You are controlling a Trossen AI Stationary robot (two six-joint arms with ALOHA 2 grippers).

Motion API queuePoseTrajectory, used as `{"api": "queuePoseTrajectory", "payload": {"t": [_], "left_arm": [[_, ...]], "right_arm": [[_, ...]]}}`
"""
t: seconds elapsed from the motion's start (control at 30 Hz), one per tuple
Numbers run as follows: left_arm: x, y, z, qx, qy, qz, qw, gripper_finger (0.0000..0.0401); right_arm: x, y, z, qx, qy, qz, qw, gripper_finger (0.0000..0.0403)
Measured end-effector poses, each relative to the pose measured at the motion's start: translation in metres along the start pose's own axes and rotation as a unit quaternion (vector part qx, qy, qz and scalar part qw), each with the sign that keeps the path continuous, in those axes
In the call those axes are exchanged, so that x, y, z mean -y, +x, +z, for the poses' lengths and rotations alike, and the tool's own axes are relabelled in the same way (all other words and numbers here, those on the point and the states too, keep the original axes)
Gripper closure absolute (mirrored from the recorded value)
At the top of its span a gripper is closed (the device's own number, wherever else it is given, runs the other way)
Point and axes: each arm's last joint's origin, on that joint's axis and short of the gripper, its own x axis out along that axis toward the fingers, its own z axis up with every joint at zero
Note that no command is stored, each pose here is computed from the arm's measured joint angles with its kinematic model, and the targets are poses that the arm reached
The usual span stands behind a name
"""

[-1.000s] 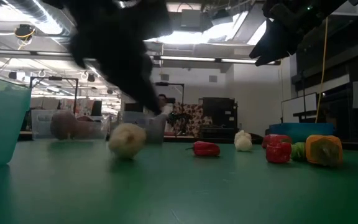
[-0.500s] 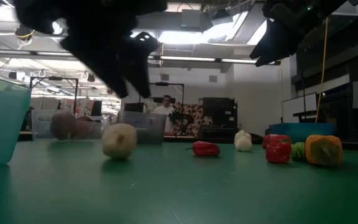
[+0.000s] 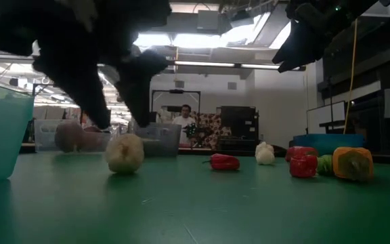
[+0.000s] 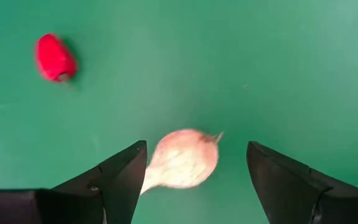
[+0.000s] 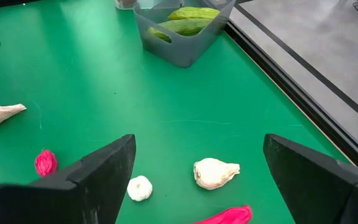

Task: Sort produce into baskets
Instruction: Put the garlic into the green bin

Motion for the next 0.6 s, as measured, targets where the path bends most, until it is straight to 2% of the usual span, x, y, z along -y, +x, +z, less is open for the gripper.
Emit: {"api": "queuePoseTrajectory", "payload": {"t": [0.17, 0.33, 0.43, 0.6], "left_arm": [[0.002, 0.015, -0.013, 0.022, 0.016, 0.005, 1.0, 0.0129], [-0.004, 0.025, -0.023, 0.033, 0.008, 0.013, 0.999, 0.0128], [-0.009, 0.03, -0.025, 0.066, -0.002, 0.007, 0.998, 0.0129], [-0.018, 0.034, -0.032, 0.063, -0.031, -0.004, 0.998, 0.0141]], "right_arm": [[0.0, 0.0, 0.0, 0.0, 0.0, 0.0, 1.0, 0.0052], [0.0, 0.0, 0.0, 0.0, 0.0, -0.001, 1.0, 0.0052], [0.0, 0.0, 0.0, 0.001, 0.002, -0.001, 1.0, 0.0052], [0.0, 0.0, 0.0, 0.0, 0.009, -0.001, 1.0, 0.0052]]}}
